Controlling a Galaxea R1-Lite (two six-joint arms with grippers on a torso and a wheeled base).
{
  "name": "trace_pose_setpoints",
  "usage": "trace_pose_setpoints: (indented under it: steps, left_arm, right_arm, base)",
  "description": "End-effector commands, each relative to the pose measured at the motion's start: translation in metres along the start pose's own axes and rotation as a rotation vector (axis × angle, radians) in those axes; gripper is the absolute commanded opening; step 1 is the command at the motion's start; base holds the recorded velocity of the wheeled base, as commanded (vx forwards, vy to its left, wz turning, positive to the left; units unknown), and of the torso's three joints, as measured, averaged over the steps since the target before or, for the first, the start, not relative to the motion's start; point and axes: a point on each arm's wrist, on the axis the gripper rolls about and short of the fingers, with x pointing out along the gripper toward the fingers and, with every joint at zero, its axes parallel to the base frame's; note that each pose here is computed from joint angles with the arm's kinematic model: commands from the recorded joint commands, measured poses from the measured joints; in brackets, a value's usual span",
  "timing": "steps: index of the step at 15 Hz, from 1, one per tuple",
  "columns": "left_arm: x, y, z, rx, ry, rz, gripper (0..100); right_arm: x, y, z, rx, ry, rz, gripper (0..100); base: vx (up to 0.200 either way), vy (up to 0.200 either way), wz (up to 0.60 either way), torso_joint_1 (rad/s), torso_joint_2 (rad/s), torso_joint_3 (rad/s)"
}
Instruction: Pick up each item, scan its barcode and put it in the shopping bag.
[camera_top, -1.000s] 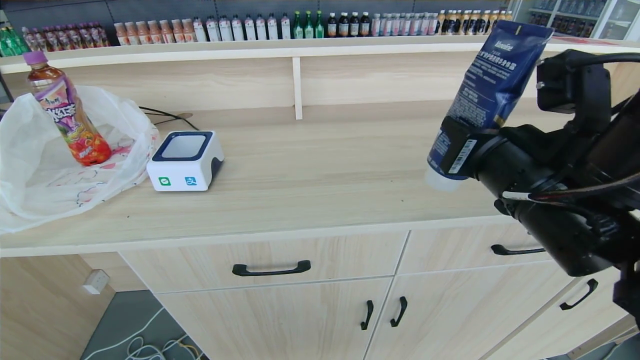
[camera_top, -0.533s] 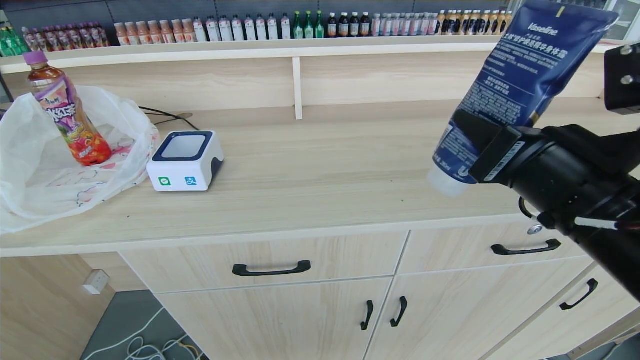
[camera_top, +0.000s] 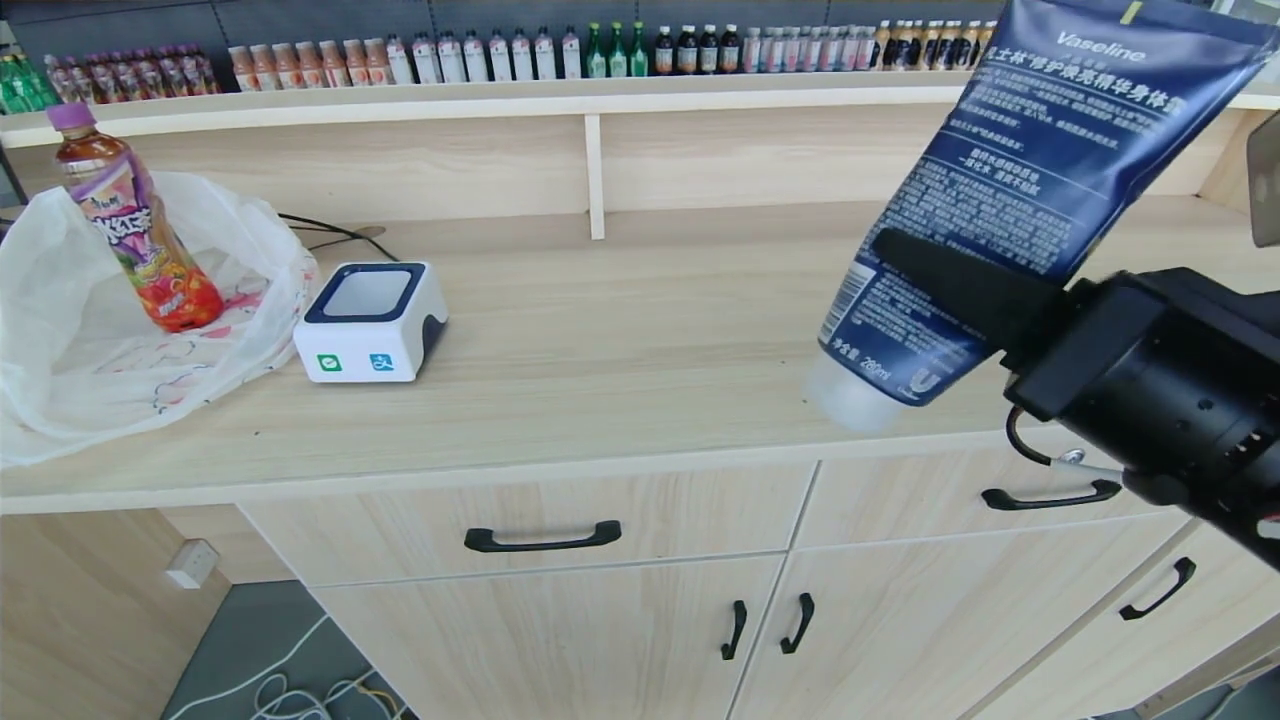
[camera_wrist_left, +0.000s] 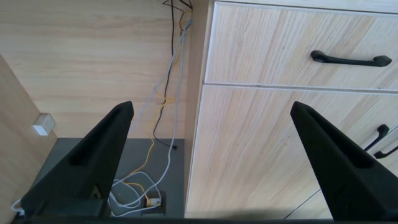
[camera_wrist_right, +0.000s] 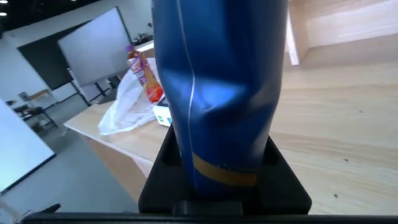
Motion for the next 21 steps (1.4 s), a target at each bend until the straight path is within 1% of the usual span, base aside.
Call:
trace_pose_setpoints:
  steps: [1,3,4,5,6,9,11,12,17,19,20,21]
  left_arm:
    - [0.0,0.0,0.0,-0.001,0.0,0.001,100]
    - [0.0,0.0,0.0,-0.001,0.0,0.001,100]
    - [0.0,0.0,0.0,-0.001,0.0,0.001,100]
    - [0.0,0.0,0.0,-0.001,0.0,0.001,100]
    - [0.0,0.0,0.0,-0.001,0.0,0.001,100]
    - [0.0,0.0,0.0,-0.001,0.0,0.001,100]
    - [0.0,0.0,0.0,-0.001,0.0,0.001,100]
    - [0.0,0.0,0.0,-0.001,0.0,0.001,100]
    - [0.0,0.0,0.0,-0.001,0.0,0.001,100]
    - [0.0,0.0,0.0,-0.001,0.0,0.001,100]
    - [0.0,0.0,0.0,-0.001,0.0,0.001,100]
    - [0.0,0.0,0.0,-0.001,0.0,0.001,100]
  right_arm:
    - [0.0,-0.001,-0.005,0.015,0.004,0.062,0]
    - [-0.006,-0.003,-0.021,0.03,0.039,0.164,0]
    - [-0.007,-0.002,-0.023,0.033,0.044,0.23,0]
    - [-0.008,-0.002,-0.025,0.052,0.045,0.263,0]
    - [-0.008,-0.001,-0.024,0.09,0.049,0.289,0]
    - [-0.003,0.002,-0.015,0.118,0.053,0.387,0]
    - [0.003,0.004,-0.011,0.127,0.087,0.501,0]
    - [0.004,0.004,-0.009,0.139,0.103,0.538,0]
    - [0.012,0.002,0.005,0.175,0.132,0.648,0]
    - [0.022,0.004,0.006,0.173,0.156,0.698,0]
    - [0.031,0.002,0.003,0.182,0.171,0.695,0]
    - [0.037,0.002,0.005,0.179,0.161,0.698,0]
  base:
    - [0.0,0.0,0.0,0.0,0.0,0.0]
    - [0.0,0.0,0.0,0.0,0.0,0.0]
    - [0.0,0.0,0.0,0.0,0.0,0.0]
    - [0.0,0.0,0.0,0.0,0.0,0.0]
    - [0.0,0.0,0.0,0.0,0.0,0.0]
    - [0.0,0.0,0.0,0.0,0.0,0.0]
    - [0.0,0.0,0.0,0.0,0.0,0.0]
    - [0.0,0.0,0.0,0.0,0.0,0.0]
    - [0.0,0.0,0.0,0.0,0.0,0.0]
    - [0.0,0.0,0.0,0.0,0.0,0.0]
    - [0.0,0.0,0.0,0.0,0.0,0.0]
    - [0.0,0.0,0.0,0.0,0.0,0.0]
